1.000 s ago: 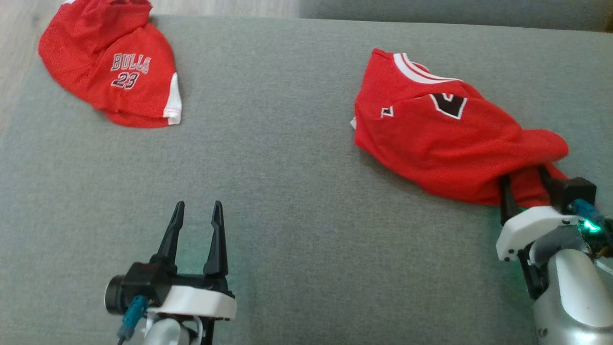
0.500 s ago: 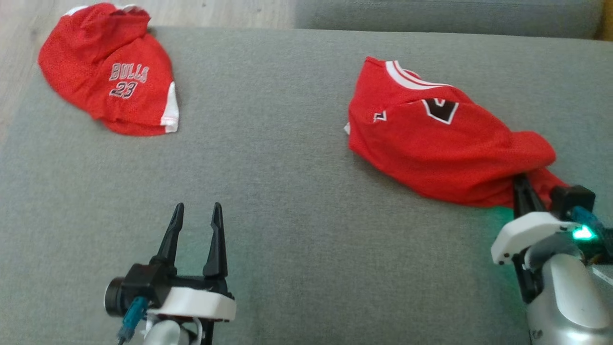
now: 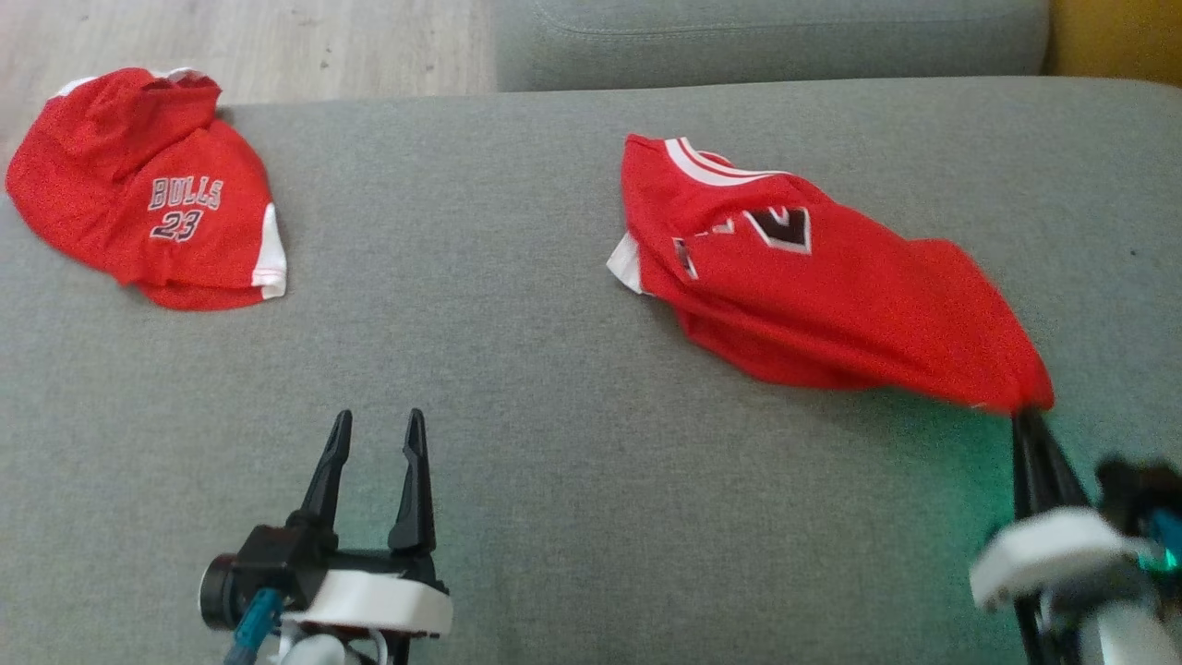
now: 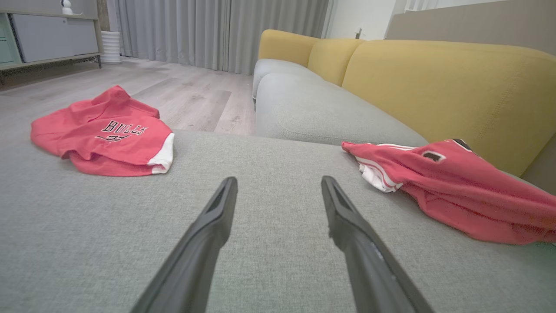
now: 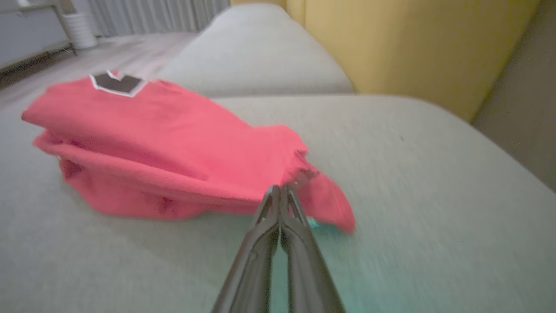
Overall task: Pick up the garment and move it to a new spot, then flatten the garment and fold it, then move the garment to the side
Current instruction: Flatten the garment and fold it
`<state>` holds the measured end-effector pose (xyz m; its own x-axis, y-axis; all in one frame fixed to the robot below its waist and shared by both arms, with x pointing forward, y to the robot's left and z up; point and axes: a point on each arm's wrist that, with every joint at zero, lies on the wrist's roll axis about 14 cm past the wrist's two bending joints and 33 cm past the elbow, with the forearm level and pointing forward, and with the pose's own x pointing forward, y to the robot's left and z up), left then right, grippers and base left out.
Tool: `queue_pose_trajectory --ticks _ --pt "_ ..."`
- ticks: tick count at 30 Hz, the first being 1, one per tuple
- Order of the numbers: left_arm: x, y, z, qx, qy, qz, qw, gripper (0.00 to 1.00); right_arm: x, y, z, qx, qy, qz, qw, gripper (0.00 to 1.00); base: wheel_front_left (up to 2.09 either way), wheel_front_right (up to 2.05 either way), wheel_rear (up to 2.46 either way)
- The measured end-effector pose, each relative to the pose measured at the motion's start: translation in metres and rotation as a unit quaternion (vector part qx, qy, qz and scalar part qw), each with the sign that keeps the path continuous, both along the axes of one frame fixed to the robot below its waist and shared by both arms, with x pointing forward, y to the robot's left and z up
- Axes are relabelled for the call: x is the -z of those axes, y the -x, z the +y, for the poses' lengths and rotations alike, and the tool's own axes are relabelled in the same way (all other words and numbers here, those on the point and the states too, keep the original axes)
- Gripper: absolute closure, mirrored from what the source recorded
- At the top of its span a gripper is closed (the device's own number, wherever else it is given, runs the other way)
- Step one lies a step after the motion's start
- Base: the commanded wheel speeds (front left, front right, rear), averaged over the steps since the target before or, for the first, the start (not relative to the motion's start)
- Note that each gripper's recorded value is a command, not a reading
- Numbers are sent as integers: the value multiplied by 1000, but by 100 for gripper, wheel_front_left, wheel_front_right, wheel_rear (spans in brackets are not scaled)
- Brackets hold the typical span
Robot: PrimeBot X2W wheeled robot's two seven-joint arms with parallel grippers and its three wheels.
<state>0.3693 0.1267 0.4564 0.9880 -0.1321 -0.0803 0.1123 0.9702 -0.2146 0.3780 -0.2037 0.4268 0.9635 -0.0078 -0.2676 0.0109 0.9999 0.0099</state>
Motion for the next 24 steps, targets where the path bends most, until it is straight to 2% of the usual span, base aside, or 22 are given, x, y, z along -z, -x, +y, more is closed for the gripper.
queue_pose_trajectory --ticks 4,9,10,11,12,18,24 --pt "3 -2 -2 3 1 5 1000 0 36 40 -13 23 -8 73 997 100 0 0 0" --pt "8 -4 -3 7 1 11 1000 0 59 51 -21 35 -1 118 992 100 0 0 0" --pt "9 -4 -4 8 2 12 1000 0 60 50 -21 35 1 118 992 88 0 0 0" --pt "10 -5 -4 9 2 13 1000 0 59 48 -21 36 1 111 993 18 0 0 0" --pt "11 -5 -5 11 2 15 1000 0 55 43 -21 37 -3 99 994 0 0 0 0" --pt "14 -18 -22 41 24 25 999 0 7 2 -27 45 -1 -5 999 0 0 0 0" --pt "7 -66 -63 117 8 39 992 0 -46 -27 -26 37 12 -96 995 0 0 0 0"
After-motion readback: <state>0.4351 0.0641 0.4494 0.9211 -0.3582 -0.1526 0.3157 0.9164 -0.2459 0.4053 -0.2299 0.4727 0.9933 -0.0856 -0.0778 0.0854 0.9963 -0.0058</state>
